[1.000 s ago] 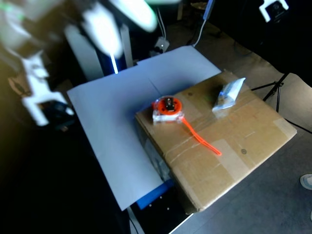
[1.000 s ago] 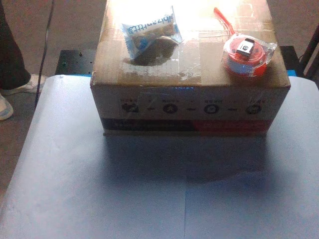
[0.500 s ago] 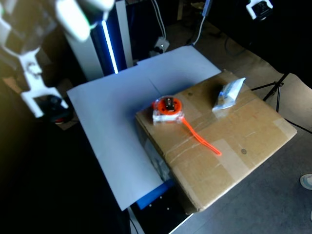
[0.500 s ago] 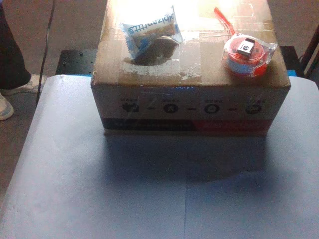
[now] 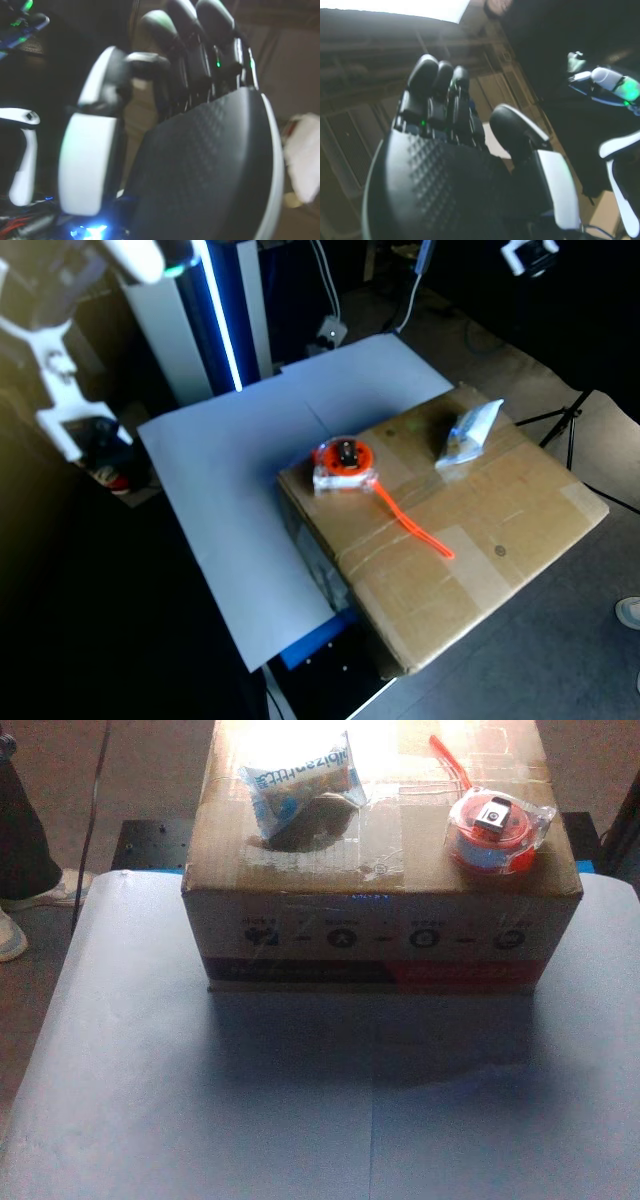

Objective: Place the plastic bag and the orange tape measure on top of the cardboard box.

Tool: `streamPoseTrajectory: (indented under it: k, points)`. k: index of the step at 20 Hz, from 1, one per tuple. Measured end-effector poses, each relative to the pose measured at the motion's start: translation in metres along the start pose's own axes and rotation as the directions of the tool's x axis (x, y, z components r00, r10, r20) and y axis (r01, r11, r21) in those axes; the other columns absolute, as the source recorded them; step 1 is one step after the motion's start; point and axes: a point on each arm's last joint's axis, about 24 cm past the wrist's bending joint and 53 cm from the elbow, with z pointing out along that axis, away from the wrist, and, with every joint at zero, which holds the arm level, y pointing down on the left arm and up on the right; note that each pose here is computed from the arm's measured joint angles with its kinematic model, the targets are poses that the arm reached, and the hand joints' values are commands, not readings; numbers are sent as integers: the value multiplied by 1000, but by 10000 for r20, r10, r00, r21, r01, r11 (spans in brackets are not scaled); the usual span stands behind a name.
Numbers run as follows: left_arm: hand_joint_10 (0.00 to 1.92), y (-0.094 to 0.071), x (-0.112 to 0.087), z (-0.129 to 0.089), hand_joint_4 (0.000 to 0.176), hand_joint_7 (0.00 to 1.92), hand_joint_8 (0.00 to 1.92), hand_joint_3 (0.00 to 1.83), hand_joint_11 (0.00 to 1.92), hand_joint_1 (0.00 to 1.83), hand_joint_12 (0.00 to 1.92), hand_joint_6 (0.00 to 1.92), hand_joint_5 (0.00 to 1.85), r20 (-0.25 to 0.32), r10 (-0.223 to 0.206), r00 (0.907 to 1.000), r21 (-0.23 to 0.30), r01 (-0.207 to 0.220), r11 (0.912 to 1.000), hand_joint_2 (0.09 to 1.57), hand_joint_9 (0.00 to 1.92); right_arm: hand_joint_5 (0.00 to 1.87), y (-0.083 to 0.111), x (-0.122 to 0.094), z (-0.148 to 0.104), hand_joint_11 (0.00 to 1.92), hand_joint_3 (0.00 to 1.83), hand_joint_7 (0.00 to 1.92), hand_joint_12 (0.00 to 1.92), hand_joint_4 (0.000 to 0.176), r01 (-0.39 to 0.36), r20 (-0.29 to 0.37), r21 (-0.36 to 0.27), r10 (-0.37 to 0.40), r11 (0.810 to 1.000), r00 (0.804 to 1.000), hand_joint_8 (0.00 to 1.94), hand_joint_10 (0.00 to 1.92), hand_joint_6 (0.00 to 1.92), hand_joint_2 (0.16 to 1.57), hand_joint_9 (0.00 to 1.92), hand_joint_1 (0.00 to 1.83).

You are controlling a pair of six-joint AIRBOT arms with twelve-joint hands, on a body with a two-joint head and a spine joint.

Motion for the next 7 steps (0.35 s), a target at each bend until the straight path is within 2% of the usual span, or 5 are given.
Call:
streamPoseTrajectory:
  k: [1, 3, 5, 6, 7]
  points:
    - [1010, 3, 0, -1, 0, 384, 1829, 6, 10, 1000, 1567, 1921, 389, 27, -232, 9997, -157, 233, 9996, 1484, 255, 62, -1, 0, 0, 0, 618, 388, 1858, 0, -127, 6, 74, 127, 9999, 9999, 17, 1100, 2, 1571, 16, 1831]
    - [1105, 5, 3, -3, 0, 558, 1488, 0, 0, 1076, 1535, 1921, 493, -75, -452, 9990, -290, 450, 9986, 1405, 374, 62, -1, 0, 0, 0, 618, 388, 1858, 0, -372, 2, 68, 372, 9993, 9993, 16, 1100, 2, 1571, 16, 1831]
    - [598, 8, 5, -6, 34, 169, 583, 0, 0, 916, 1176, 1605, 148, -96, -817, 9966, -491, 812, 9955, 1271, 142, 62, -1, 0, -1, 0, 618, 388, 1858, 0, -506, 56, 173, 505, 9986, 9987, 16, 1100, 2, 1571, 16, 1831]
    - [330, 9, 5, -6, 72, 256, 194, 8, 0, 778, 1119, 1744, 360, -123, -934, 9955, -538, 927, 9942, 1384, 181, 62, -1, 0, -1, 0, 618, 388, 1858, 0, -528, 58, 183, 527, 9984, 9986, 16, 1100, 2, 1571, 16, 1831]
    - [164, 10, 6, -7, 93, 187, 29, 0, 0, 794, 711, 1189, 23, -147, -976, 9951, -570, 966, 9937, 1335, 108, 62, -1, 1, -1, 0, 618, 388, 1858, 0, -569, 49, 191, 569, 9982, 9984, 16, 1100, 2, 1571, 16, 1831]
